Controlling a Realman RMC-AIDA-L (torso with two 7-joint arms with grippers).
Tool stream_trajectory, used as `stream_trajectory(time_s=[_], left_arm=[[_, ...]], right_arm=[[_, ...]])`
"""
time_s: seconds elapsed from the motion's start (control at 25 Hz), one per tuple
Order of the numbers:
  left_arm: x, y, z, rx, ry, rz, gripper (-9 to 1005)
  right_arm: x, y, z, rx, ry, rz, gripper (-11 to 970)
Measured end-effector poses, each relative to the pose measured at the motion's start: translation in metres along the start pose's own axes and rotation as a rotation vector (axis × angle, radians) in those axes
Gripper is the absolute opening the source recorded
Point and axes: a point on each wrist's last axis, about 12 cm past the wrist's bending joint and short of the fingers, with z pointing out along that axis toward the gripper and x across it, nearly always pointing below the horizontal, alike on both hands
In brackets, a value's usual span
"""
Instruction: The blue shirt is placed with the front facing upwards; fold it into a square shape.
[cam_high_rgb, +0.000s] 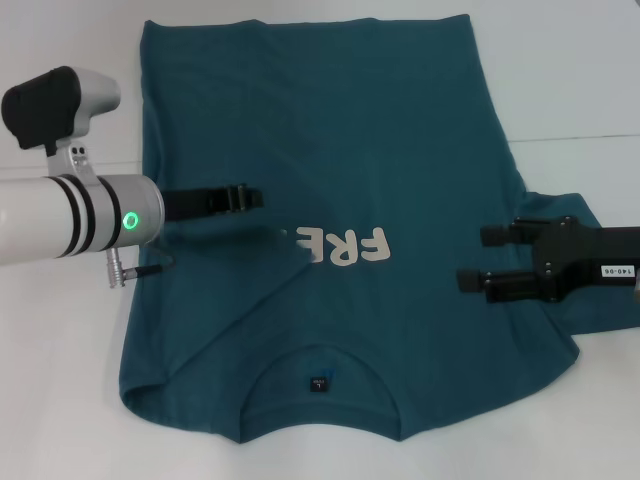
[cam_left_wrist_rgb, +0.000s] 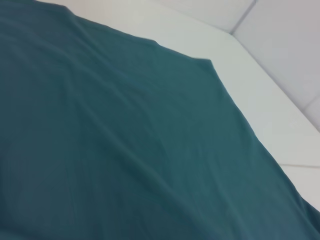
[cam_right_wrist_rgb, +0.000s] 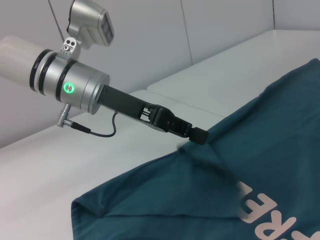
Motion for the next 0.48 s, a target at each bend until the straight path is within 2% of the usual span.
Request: stream_trajectory(time_s=[0.24,0.48], left_arm=[[-0.001,-0.002,-0.003,0.023,-0.025,0.032,162],[0.007,0.014,-0.026,0.024,-0.017,0.036,400]], right_arm=[[0.0,0.0,0.0,-0.002,0.002,0.0,917],[0.004,0.001,-0.001,0.003,0.005,0.01,917]])
